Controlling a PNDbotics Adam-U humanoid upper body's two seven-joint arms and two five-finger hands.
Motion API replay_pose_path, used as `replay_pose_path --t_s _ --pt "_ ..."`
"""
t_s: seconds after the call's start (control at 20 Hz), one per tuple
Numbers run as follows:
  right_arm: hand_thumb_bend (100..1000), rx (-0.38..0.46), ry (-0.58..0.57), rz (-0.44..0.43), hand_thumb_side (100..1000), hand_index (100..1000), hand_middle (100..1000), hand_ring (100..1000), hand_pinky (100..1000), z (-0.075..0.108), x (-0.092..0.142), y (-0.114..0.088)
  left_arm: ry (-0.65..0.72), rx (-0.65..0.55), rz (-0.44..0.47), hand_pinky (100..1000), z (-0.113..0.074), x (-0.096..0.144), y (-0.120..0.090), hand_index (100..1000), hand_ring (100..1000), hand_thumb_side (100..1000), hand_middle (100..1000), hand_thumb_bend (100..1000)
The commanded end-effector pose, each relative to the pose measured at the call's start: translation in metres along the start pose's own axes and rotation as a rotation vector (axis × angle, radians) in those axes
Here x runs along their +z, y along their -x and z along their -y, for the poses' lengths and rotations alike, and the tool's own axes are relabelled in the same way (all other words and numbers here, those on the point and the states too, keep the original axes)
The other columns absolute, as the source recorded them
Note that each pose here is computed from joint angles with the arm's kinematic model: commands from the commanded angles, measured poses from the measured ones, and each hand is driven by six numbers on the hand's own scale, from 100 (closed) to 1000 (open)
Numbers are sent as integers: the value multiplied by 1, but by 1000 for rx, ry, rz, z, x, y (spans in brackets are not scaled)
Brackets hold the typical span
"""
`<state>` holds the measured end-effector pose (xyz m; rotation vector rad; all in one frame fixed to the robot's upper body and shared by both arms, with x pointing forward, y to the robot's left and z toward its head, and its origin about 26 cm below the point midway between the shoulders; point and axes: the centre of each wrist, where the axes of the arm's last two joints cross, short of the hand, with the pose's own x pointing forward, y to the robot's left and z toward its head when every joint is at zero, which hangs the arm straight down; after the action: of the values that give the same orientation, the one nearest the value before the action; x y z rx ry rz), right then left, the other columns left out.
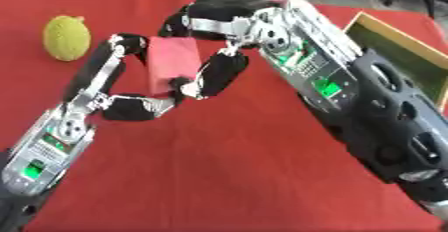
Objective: Pick up the objects with one hand, pass them to the other hand, and then place them into the box on the other side of the table.
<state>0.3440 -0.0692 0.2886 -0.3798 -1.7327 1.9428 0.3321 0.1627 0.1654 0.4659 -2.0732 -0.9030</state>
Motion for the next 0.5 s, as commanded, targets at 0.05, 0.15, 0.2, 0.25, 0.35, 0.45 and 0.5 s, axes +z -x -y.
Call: replay_pose_path --t_s 0.05,0.15,0.2,0.25,0.35,0.45,0.5 --pt "100 13 42 -7 281 582 473 847 891 10 6 0 -20 11 3 751 -3 -3 -6 607 468 137 457 100" --pt "100 14 46 -8 285 567 470 845 891 10 6 0 -23 18 -12 759 -2 -3 -5 626 476 172 466 100" --pt "100 14 47 -8 290 563 467 842 889 11 6 0 -23 22 -19 766 -1 -3 -4 644 484 217 476 100" --pt "100 14 47 -7 298 559 464 838 885 11 6 0 -19 28 -26 772 -1 -2 -3 661 495 240 488 100" --pt "100 15 47 -5 305 549 458 832 877 11 6 0 -9 36 -37 780 0 -2 -2 692 511 259 508 100" --pt "100 14 48 -3 303 543 454 828 873 12 6 0 -4 46 -45 786 1 -2 -1 720 524 273 526 100" --pt "100 13 49 -3 301 539 450 823 870 12 6 0 -3 49 -47 790 1 -2 0 739 533 280 538 100"
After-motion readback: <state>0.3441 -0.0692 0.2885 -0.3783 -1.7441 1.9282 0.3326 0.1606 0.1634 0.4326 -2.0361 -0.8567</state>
